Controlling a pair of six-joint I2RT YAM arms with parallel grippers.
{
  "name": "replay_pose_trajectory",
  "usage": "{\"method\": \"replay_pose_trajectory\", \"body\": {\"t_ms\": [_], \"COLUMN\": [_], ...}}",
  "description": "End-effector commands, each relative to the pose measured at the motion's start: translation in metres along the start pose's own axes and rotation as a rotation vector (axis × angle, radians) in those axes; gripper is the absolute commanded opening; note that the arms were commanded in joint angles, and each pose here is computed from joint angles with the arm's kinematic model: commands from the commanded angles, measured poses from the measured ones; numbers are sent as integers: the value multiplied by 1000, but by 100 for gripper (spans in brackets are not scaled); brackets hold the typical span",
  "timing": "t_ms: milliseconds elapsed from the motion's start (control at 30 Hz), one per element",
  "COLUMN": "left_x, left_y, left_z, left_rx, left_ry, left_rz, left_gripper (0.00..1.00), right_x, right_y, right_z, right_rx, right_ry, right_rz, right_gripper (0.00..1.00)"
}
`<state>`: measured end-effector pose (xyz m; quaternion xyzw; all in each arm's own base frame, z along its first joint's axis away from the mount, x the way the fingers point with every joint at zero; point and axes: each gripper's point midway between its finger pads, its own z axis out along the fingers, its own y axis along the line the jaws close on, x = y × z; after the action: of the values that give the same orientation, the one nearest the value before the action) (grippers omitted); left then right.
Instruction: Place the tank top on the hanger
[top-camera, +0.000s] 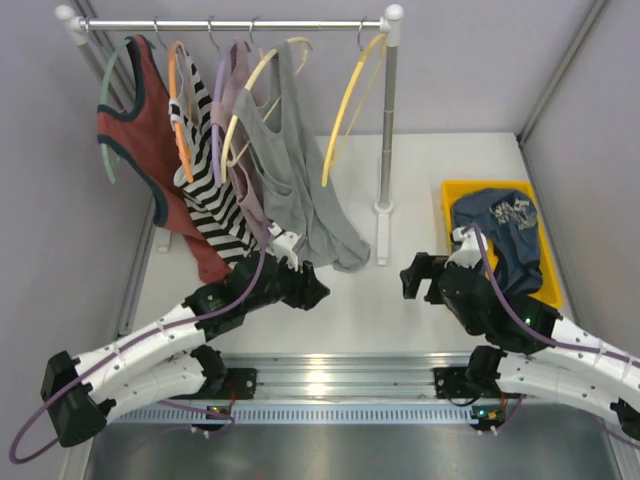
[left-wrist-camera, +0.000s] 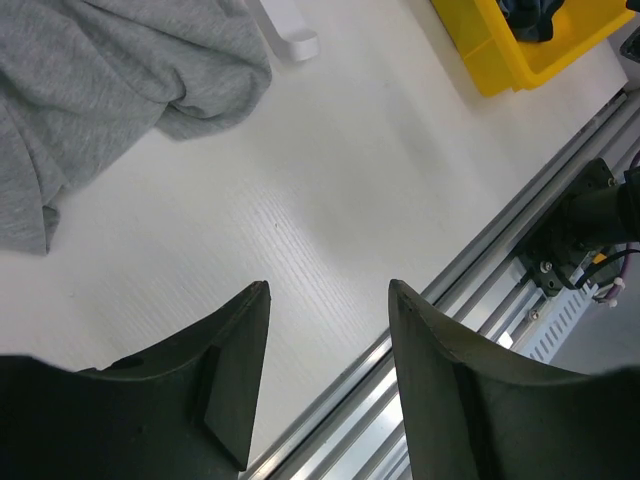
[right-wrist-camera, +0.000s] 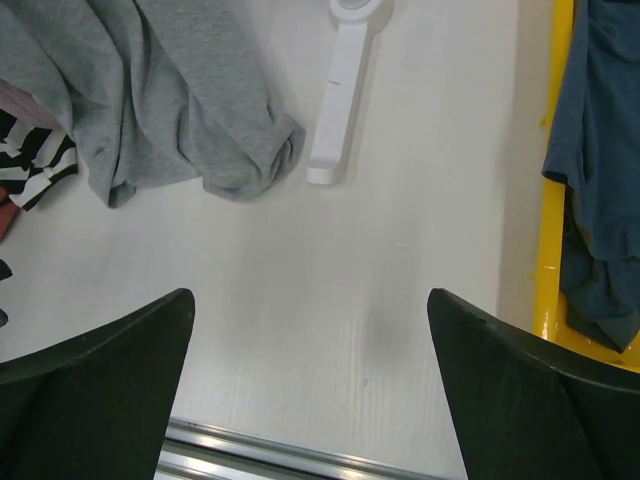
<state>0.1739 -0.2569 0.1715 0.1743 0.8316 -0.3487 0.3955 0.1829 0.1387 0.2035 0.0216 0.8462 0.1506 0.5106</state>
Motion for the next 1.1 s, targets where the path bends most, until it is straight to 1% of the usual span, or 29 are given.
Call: {"method": "replay_pose_trajectory", "body": {"t_ms": [0, 133, 233, 333, 367, 400, 433, 500, 533, 600, 633, 700, 733, 833, 900, 1000, 1067], "left_x": [-26, -27, -29, -29, -28, -29, -28, -29, -27, -29, -29, -31, -30, -31, -31, -30, -27], "left_y": [-17, -18, -20, -18, -18, -18, -18, -21, -21, -26, -27, -33, -35, -38, -40, -43, -43], "left_z": [-9, -11, -13, -14, -14, -13, -13, -13, -12, -12, -11, -11, -10, -8, -7, -6, -5], "left_rx": [49, 49, 52, 48, 47, 48, 48, 63, 65, 89, 94, 124, 133, 149, 157, 169, 176], "left_ry": [-62, -56, -56, -51, -50, -50, -46, -42, -33, -33, -30, -36, -29, -18, -8, 6, 18], "left_rz": [28, 35, 45, 58, 67, 70, 73, 83, 84, 87, 90, 94, 97, 110, 119, 122, 118], "left_gripper": [56, 56, 57, 57, 57, 57, 57, 58, 58, 58, 58, 58, 58, 58, 58, 58, 58], "right_x": [-8, -5, -14, -17, -31, -30, -40, -47, -59, -67, -80, -84, -89, -84, -75, -67, -63], "right_y": [5, 12, 18, 10, 2, -4, -17, -35, -58, -80, -109, -132, -154, -179, -186, -201, -223], "right_z": [0, 1, 1, 9, 13, 20, 27, 39, 43, 51, 51, 55, 55, 71, 83, 98, 102], "right_rx": [-14, -29, -8, 65, 106, 140, 177, 230, 290, 320, 397, 441, 491, 508, 514, 532, 579], "right_ry": [-14, 24, 43, 76, 69, 100, 114, 142, 143, 174, 152, 162, 142, 171, 209, 198, 199], "right_rz": [11, -33, -68, -112, -87, -114, -73, -71, -10, 35, 99, 149, 199, 278, 296, 335, 382], "right_gripper": [100, 100, 100, 100, 100, 100, 100, 100, 100, 100, 100, 100, 100, 100, 100, 100, 100]}}
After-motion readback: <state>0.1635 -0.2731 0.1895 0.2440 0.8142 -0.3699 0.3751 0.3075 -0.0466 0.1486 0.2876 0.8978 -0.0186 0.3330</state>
